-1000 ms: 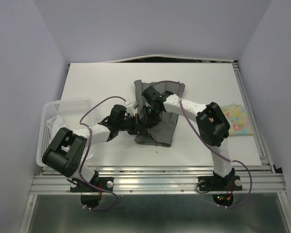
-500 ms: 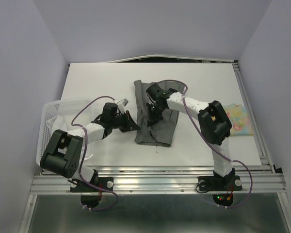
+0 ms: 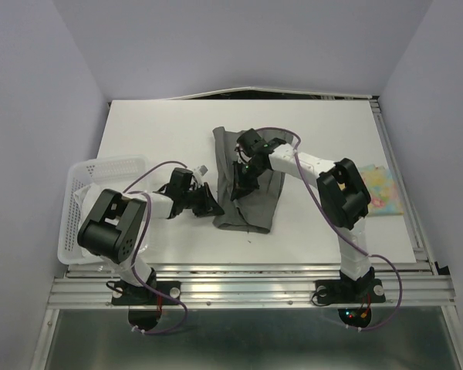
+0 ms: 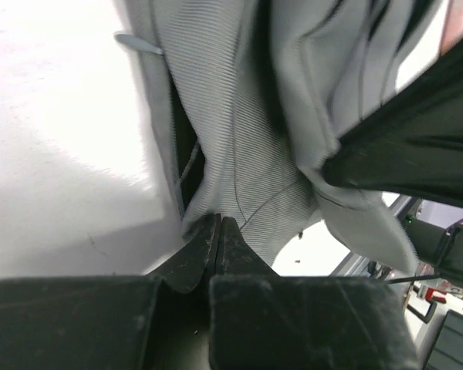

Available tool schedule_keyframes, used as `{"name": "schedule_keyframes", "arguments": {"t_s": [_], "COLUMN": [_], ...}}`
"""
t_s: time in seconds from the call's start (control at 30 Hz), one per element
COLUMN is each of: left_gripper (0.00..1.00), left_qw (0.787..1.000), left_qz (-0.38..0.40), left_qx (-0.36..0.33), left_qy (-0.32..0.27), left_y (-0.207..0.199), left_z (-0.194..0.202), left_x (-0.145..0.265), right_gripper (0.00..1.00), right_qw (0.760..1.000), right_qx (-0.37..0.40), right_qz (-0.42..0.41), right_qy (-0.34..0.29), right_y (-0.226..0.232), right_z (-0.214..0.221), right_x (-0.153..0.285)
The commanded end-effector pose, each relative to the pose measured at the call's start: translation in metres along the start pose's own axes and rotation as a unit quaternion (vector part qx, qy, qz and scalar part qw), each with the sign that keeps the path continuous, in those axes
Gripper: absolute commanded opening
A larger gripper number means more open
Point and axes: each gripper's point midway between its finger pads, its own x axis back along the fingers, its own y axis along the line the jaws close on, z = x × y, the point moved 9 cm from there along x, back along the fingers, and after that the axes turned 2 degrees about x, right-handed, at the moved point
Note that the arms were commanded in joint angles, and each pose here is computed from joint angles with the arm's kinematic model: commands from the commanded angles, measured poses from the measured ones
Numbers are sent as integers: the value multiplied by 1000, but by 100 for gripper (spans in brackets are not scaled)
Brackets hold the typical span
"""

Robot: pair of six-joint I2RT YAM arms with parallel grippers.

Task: Fold and stack the skirts
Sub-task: Fold the skirt

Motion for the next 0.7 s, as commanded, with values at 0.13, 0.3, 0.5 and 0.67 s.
{"name": "schedule_keyframes", "arguments": {"t_s": [0.13, 0.3, 0.5, 0.67], "left_gripper": [0, 0, 0, 0], "left_qw": [1000, 1000, 1000, 1000], "left_qz": [-9, -1, 0, 1], "left_qx": [5, -2, -4, -6], "left_qy": [5, 4, 7, 4], "left_y": [4, -1, -2, -3], "left_z": [-1, 1, 2, 2], "left_x": [-9, -8, -9, -8], "right_gripper": [1, 0, 0, 1], "right_qw": [997, 996, 995, 992], "right_qx": [-21, -37, -69, -85], "right_qz": [-74, -83, -73, -88], "right_qy": [7, 10, 22, 20], "right_y": [21, 22, 13, 14], "right_z": [-9, -13, -13, -19], "right_x": [-2, -8, -27, -37]}}
